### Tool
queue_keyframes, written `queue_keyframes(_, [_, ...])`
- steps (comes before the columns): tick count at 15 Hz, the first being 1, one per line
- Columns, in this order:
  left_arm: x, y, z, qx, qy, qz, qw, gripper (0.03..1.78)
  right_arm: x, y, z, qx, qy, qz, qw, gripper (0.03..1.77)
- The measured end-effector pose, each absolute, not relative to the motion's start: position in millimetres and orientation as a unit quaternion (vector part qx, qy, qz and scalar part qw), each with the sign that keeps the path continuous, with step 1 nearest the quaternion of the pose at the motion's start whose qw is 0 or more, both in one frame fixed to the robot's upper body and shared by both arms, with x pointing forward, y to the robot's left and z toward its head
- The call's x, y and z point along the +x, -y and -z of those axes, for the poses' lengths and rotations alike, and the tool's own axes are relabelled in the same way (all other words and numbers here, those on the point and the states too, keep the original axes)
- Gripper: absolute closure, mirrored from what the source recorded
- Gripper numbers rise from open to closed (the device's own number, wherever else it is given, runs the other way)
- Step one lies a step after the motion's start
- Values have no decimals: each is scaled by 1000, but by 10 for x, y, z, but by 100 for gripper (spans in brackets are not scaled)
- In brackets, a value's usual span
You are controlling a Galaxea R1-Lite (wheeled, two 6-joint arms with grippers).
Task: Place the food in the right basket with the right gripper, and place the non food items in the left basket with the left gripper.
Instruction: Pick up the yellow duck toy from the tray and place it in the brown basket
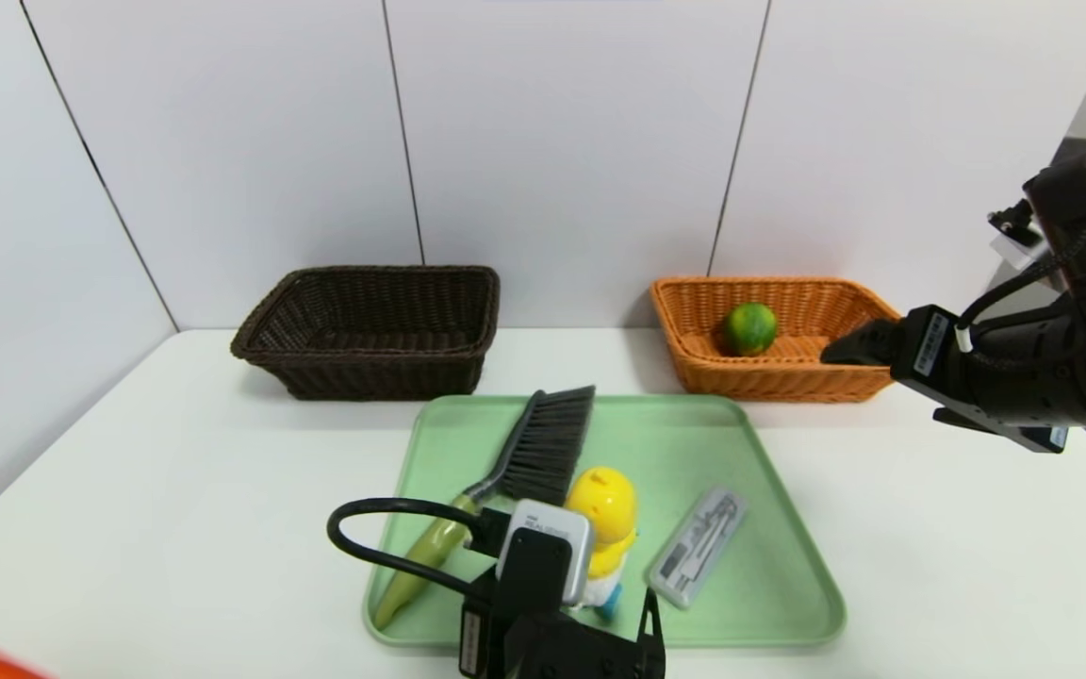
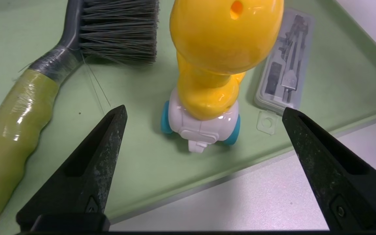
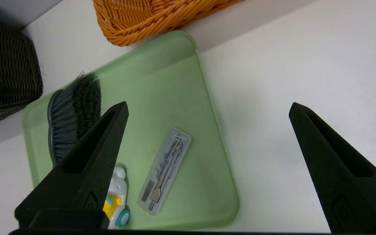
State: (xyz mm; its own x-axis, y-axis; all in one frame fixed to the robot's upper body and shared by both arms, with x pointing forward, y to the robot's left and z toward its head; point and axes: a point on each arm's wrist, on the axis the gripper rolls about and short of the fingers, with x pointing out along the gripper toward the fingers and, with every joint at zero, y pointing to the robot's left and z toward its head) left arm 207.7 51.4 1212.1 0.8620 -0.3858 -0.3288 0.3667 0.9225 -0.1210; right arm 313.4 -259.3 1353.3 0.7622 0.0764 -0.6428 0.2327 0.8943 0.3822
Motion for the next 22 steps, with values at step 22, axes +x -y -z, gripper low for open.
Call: queue_keyframes(22, [2286, -321, -11925, -21, -144, 181, 973, 12, 3095, 2625, -13462, 227, -354, 40, 906, 10])
